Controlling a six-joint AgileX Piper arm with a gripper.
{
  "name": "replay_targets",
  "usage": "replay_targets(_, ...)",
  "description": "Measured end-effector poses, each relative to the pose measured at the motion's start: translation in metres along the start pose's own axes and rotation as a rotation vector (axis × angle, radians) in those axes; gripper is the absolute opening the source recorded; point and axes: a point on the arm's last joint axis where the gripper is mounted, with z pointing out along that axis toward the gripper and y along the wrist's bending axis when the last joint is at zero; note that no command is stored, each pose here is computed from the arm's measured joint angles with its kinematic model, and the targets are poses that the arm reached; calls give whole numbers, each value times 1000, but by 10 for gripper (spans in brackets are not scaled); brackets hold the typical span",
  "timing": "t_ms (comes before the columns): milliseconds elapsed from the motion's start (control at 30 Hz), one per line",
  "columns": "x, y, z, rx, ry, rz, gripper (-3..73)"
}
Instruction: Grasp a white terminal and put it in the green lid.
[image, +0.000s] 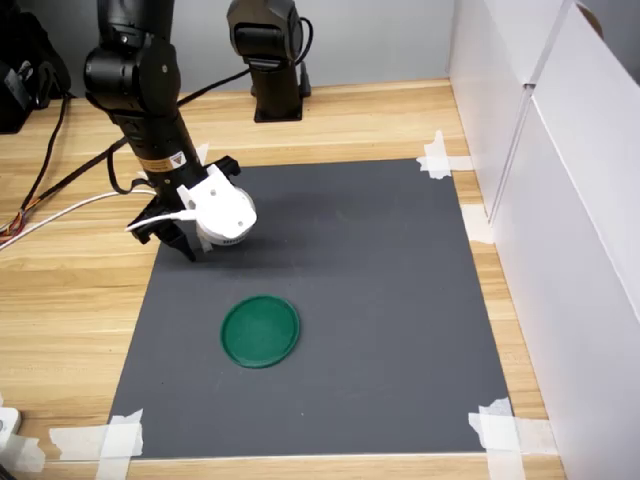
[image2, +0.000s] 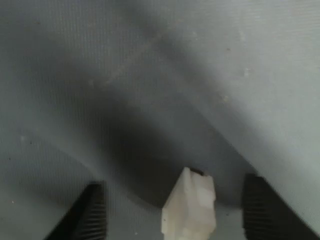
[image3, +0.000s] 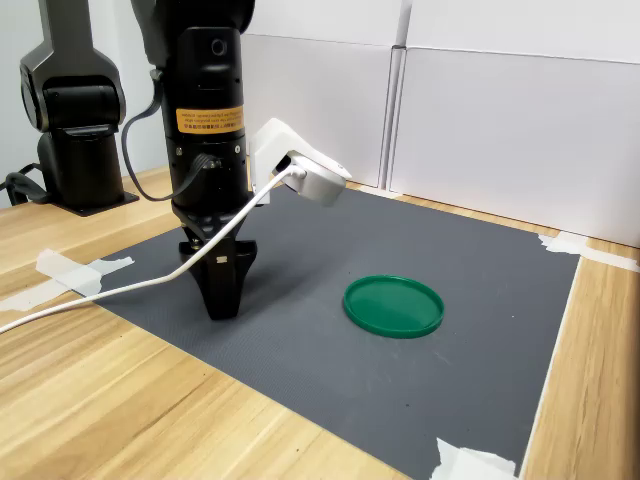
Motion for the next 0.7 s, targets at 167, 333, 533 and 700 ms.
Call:
replay_targets(167, -1, 0, 0, -3, -8, 24, 454)
replay_targets(333, -1, 0, 0, -5, -10, 55, 224)
replay_targets(533, -1, 0, 0, -4, -11, 87, 92)
replay_targets(700, -1, 1, -4, 2, -14, 108, 92)
